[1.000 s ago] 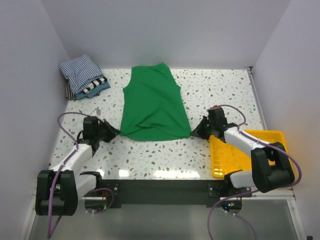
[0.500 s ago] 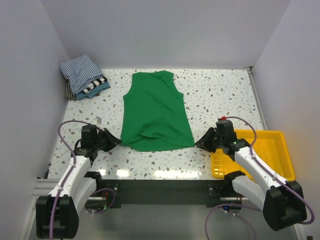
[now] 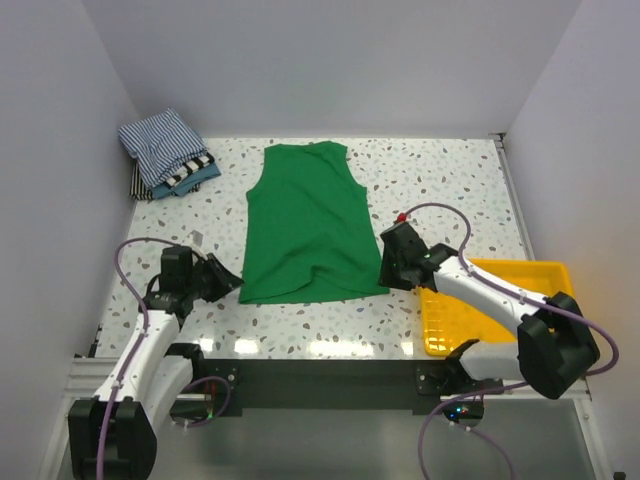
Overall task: Fold and stack the tank tops
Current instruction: Flatten the tank top out
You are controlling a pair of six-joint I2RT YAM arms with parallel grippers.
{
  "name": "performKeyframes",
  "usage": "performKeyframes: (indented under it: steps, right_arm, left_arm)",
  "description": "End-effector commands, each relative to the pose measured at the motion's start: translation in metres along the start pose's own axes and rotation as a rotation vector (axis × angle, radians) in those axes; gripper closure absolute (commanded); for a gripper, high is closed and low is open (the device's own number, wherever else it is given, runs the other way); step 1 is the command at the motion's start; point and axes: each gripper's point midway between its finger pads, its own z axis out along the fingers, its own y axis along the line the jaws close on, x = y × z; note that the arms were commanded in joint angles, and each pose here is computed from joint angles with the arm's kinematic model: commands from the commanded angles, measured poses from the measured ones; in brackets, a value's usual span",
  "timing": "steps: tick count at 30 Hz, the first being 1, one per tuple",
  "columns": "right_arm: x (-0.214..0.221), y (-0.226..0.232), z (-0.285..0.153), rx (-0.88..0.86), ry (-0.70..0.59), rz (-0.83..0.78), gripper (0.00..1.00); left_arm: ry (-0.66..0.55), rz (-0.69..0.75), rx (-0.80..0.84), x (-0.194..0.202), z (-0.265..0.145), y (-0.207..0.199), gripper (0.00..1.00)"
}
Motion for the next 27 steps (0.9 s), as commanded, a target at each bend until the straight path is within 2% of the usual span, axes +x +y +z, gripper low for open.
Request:
performKeyframes:
  steps: [1, 7, 11, 13, 20, 27]
  right_arm:
    - [-0.016, -0.02, -0.002, 0.152, -0.083, -0.08, 0.65]
    - [-0.016, -0.019, 0.007, 0.197, -0.074, -0.139, 0.63]
    - [-0.013, -0.02, 0.012, 0.213, -0.069, -0.155, 0.63]
    - [-0.011, -0.022, 0.015, 0.219, -0.07, -0.155, 0.63]
    - [-0.008, -0.022, 0.019, 0.21, -0.07, -0.154, 0.63]
    - [-0.005, -0.023, 0.021, 0.201, -0.067, -0.157, 0.62]
  left_arm:
    - [-0.027, -0.005, -0.089, -0.004, -0.004, 0.006, 0.75]
    - [-0.041, 0.019, -0.158, 0.001, 0.002, 0.008, 0.75]
    - [-0.025, 0.088, -0.208, 0.001, 0.009, 0.005, 0.74]
    - [-0.059, 0.129, -0.265, -0.008, 0.009, 0.009, 0.74]
    - [-0.033, 0.253, -0.339, 0.0, 0.018, 0.002, 0.72]
    - [-0.042, 0.286, -0.425, 0.001, 0.018, 0.009, 0.73]
